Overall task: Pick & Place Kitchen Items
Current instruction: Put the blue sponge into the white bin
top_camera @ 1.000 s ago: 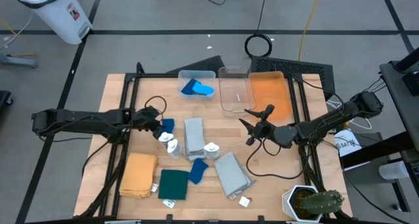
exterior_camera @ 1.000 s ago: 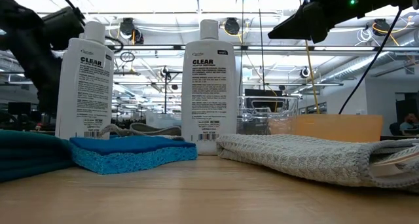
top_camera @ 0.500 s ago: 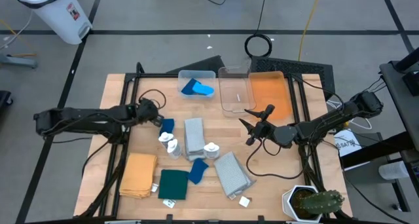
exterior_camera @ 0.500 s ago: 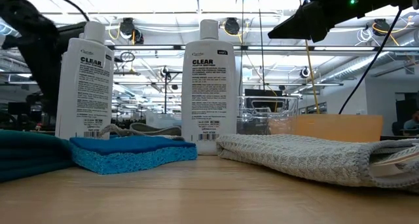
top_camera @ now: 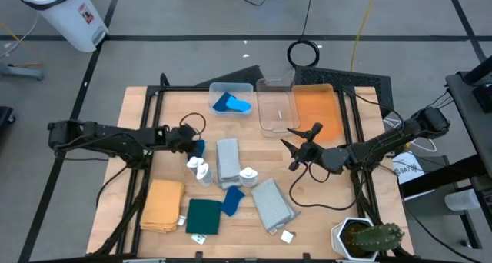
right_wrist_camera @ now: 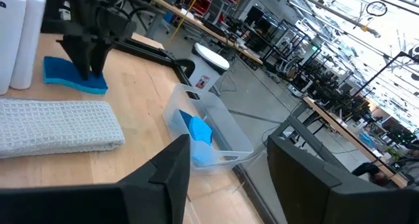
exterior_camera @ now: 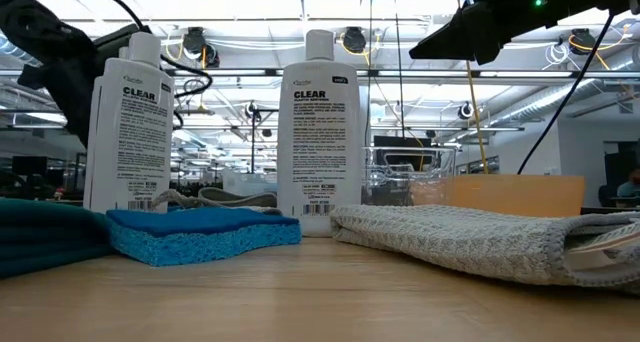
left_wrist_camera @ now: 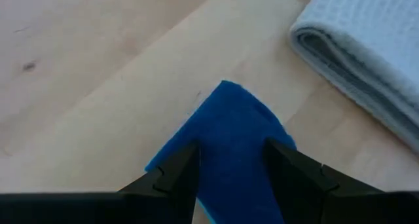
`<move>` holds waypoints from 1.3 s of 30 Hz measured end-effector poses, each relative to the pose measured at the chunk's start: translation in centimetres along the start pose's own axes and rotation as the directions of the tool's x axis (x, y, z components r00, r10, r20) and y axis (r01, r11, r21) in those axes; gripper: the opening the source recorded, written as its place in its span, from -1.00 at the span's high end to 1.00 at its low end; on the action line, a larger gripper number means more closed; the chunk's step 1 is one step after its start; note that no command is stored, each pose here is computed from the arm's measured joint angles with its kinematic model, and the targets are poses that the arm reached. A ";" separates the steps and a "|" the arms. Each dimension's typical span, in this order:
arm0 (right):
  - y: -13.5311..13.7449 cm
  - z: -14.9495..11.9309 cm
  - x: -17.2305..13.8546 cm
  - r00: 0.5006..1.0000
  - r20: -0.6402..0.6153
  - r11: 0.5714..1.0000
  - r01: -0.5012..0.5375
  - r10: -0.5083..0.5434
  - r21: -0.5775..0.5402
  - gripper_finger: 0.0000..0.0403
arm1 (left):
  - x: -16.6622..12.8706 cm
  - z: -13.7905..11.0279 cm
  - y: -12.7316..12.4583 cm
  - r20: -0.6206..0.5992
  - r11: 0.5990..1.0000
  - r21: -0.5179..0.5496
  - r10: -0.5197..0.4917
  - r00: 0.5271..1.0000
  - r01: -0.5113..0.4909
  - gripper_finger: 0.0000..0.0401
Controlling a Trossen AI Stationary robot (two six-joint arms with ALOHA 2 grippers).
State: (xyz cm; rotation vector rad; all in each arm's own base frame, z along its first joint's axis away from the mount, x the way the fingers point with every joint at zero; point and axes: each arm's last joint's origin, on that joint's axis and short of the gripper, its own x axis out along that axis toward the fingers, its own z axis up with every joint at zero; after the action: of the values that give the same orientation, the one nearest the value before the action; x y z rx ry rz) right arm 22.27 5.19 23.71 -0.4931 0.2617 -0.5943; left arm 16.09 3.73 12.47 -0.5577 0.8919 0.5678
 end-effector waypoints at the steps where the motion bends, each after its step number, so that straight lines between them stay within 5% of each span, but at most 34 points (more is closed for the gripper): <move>1: 0.0 0.0 0.0 1.000 0.000 1.000 0.000 0.000 0.000 0.15 | 0.3 -0.1 0.0 -0.017 1.000 0.005 0.015 1.000 -0.014 0.12; 8: 0.0 0.0 0.0 1.000 0.000 1.000 0.000 0.000 0.000 0.15 | 0.5 0.0 1.6 0.040 0.964 -0.028 0.267 0.963 -0.266 0.12; 17: 0.0 0.0 0.0 1.000 -0.001 1.000 -0.001 0.001 -0.002 0.15 | -3.1 2.5 2.6 0.003 0.881 -0.241 0.420 0.908 -0.407 0.12; 24: 0.0 0.0 0.0 1.000 -0.001 1.000 -0.001 0.001 -0.002 0.15 | -3.4 1.5 2.3 -0.116 0.801 -0.502 0.313 0.943 -0.327 0.12; 29: 0.0 0.0 0.0 1.000 -0.001 1.000 -0.001 0.001 -0.002 0.15 | -2.0 0.5 2.7 -0.119 0.798 -0.511 0.303 0.945 -0.320 0.01; 39: 0.0 0.0 0.0 1.000 0.000 1.000 -0.001 0.001 -0.001 0.15 | -1.3 0.4 3.6 -0.113 0.800 -0.511 0.299 0.947 -0.314 -0.56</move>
State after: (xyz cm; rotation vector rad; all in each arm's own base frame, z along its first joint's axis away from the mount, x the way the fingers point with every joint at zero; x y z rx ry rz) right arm 22.26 5.20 23.68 -0.4941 0.2627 -0.5933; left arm 13.25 6.27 13.01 -0.9249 0.8563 1.1245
